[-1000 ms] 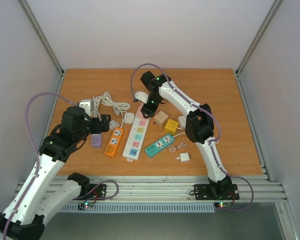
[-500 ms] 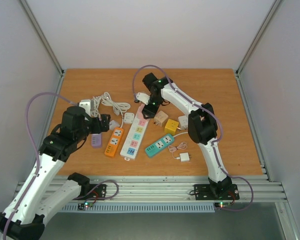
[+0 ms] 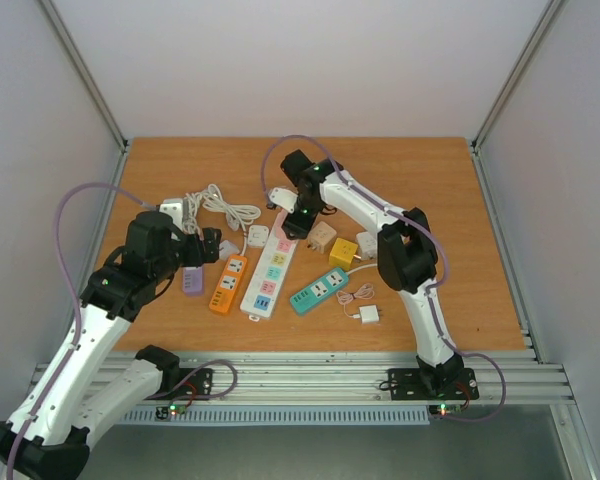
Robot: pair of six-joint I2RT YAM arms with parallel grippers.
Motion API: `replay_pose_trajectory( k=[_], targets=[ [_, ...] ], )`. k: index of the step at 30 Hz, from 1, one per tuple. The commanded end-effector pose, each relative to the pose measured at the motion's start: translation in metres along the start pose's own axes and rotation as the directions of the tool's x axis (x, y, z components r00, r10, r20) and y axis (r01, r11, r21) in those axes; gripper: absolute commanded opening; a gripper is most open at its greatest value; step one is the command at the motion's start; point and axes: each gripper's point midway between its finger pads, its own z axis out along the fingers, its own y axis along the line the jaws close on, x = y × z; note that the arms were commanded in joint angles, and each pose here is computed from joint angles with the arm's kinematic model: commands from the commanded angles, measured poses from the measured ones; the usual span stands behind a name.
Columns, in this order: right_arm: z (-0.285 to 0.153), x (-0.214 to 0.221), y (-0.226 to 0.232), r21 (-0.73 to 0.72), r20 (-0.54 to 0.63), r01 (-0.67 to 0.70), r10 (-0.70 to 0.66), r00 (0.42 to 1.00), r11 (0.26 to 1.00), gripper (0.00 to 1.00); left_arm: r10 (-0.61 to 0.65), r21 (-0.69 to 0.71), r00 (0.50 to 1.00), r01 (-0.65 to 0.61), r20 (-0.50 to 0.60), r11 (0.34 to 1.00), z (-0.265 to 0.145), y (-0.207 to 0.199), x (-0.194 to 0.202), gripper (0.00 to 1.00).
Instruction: Insert the plug
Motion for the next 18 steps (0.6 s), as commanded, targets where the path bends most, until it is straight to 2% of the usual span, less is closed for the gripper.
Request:
replay_pose_trajectory(
  k=[1, 9, 18],
  targets=[
    [0.066, 0.080, -0.036, 0.181, -0.286, -0.026, 0.078, 0.955, 0.983, 0.22, 0.009, -0.007, 0.999, -0.009, 0.041, 1.000, 0.003, 0.000, -0.009, 0.99],
    [0.076, 0.094, -0.026, 0.137, -0.353, -0.027, 0.074, 0.933, 0.990, 0.24, 0.009, -0.014, 0.999, -0.008, 0.037, 1.000, 0.005, 0.001, -0.009, 0.99],
    [0.076, 0.091, 0.002, -0.030, -0.386, -0.158, 0.134, 0.913, 0.987, 0.27, 0.008, -0.018, 0.999, -0.008, 0.034, 1.000, 0.005, 0.002, -0.009, 0.99]
  ],
)
